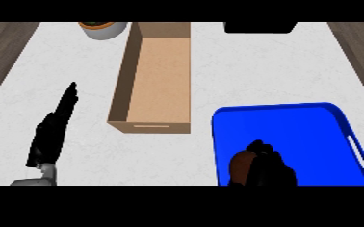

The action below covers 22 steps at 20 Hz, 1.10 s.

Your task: Pick the cupcake from the tray and place it in the cardboard box

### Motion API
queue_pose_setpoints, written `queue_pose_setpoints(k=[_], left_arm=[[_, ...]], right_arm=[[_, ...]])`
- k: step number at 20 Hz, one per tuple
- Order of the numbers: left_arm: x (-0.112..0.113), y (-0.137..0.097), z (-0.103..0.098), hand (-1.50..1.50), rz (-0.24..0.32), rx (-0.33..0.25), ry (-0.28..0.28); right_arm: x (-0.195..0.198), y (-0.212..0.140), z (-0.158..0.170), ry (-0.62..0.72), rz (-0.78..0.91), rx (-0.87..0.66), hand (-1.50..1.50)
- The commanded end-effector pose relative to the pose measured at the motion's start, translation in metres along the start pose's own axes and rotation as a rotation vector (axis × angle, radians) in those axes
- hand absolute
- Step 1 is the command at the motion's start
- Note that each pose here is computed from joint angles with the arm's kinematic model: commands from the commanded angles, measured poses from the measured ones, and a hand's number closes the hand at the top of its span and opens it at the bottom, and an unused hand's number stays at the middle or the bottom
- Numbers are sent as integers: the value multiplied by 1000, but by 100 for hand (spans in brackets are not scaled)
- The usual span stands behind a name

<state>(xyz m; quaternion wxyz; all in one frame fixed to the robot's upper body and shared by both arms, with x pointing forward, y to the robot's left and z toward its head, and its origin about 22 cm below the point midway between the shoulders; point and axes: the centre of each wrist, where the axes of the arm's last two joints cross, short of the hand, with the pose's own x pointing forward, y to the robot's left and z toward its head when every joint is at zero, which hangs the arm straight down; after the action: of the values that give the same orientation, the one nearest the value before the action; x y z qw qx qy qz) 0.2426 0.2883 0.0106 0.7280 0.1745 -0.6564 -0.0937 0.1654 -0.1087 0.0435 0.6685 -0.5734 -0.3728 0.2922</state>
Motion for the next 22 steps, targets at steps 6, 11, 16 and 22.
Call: queue_pose_setpoints(k=[6,11,16,22], left_arm=[[10,-2,-4,0,-6,-16,-14],[7,-4,-10,0,17,-17,-2],[10,-11,-8,0,8,-34,2],[12,-21,-6,0,5,-37,-31]], right_arm=[[50,-64,36,-146,-378,-216,150],[77,-79,45,-257,-446,-263,150],[115,-113,15,-306,-479,-274,150],[154,-124,-25,-242,-453,-255,150]])
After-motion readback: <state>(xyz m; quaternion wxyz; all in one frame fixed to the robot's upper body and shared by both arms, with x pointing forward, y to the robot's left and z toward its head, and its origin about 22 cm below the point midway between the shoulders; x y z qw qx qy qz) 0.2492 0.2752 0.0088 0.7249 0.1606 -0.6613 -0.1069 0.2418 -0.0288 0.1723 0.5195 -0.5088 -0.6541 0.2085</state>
